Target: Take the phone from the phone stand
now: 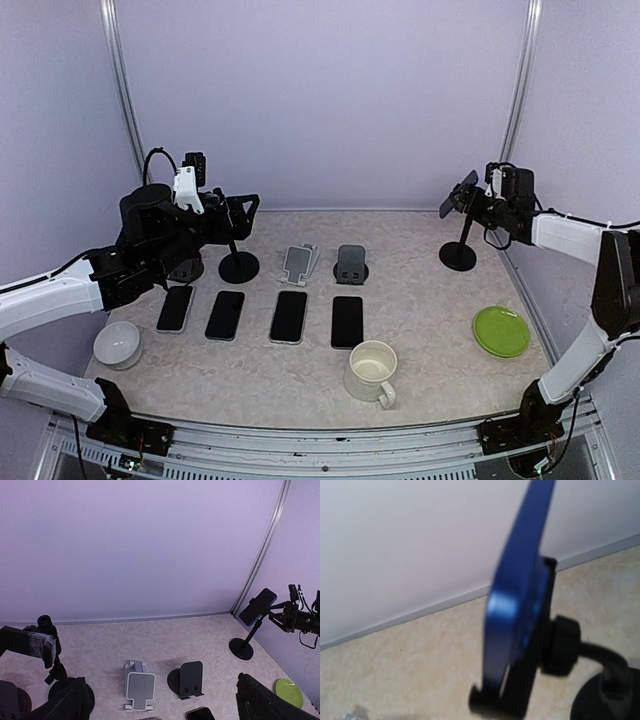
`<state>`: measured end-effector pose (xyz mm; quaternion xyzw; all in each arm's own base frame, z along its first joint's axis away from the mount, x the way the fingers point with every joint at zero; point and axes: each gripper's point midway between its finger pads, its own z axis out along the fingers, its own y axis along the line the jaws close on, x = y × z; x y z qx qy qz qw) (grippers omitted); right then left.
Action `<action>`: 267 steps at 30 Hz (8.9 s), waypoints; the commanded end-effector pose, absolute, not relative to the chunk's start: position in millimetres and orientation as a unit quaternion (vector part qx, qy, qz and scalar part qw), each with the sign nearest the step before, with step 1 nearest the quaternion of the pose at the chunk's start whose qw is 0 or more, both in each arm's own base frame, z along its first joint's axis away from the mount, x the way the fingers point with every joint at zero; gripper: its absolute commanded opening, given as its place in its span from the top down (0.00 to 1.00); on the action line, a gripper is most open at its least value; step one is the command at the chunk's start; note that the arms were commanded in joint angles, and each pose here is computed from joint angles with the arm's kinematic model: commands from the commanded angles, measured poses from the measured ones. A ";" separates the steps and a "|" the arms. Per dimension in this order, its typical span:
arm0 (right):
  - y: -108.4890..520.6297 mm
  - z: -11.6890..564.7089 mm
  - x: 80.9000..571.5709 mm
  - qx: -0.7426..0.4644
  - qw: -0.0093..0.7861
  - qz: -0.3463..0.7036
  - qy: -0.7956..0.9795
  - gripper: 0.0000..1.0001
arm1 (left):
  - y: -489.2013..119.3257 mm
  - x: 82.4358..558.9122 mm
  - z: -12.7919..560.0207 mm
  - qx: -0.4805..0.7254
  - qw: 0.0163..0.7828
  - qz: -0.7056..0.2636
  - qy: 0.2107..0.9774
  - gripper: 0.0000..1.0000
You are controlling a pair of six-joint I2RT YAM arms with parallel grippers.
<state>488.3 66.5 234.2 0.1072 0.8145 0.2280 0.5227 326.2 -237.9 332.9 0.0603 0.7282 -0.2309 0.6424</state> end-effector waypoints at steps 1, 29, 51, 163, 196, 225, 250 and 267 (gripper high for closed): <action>59.5 238.4 503.8 0.120 0.525 0.221 0.813 0.23 | -236.6 326.4 346.7 0.054 0.655 -0.234 0.716 0.01; 48.2 212.7 533.0 0.172 0.493 0.197 0.829 0.49 | -236.4 330.7 343.2 0.049 0.655 -0.235 0.716 0.01; 73.5 252.2 505.3 0.114 0.502 0.260 0.817 0.93 | -238.1 330.5 342.0 0.049 0.652 -0.241 0.717 0.01; 198.3 227.1 325.2 -0.033 0.432 0.417 0.799 0.65 | -568.2 345.7 183.9 0.380 0.421 -0.376 0.733 0.51; 180.2 216.4 320.2 -0.046 0.433 0.387 0.813 1.00 | -483.0 437.9 173.0 0.241 0.460 -0.295 0.802 0.65; 178.4 208.1 334.4 -0.039 0.434 0.383 0.815 1.00 | -575.0 298.3 250.7 0.423 0.418 -0.465 0.656 0.66; 176.6 234.1 348.6 -0.046 0.465 0.372 0.802 1.00 | -525.6 293.5 267.2 0.361 0.466 -0.435 0.681 0.66; 171.7 294.1 395.0 -0.062 0.532 0.340 0.773 1.00 | -482.8 308.5 278.2 0.331 0.504 -0.382 0.700 0.66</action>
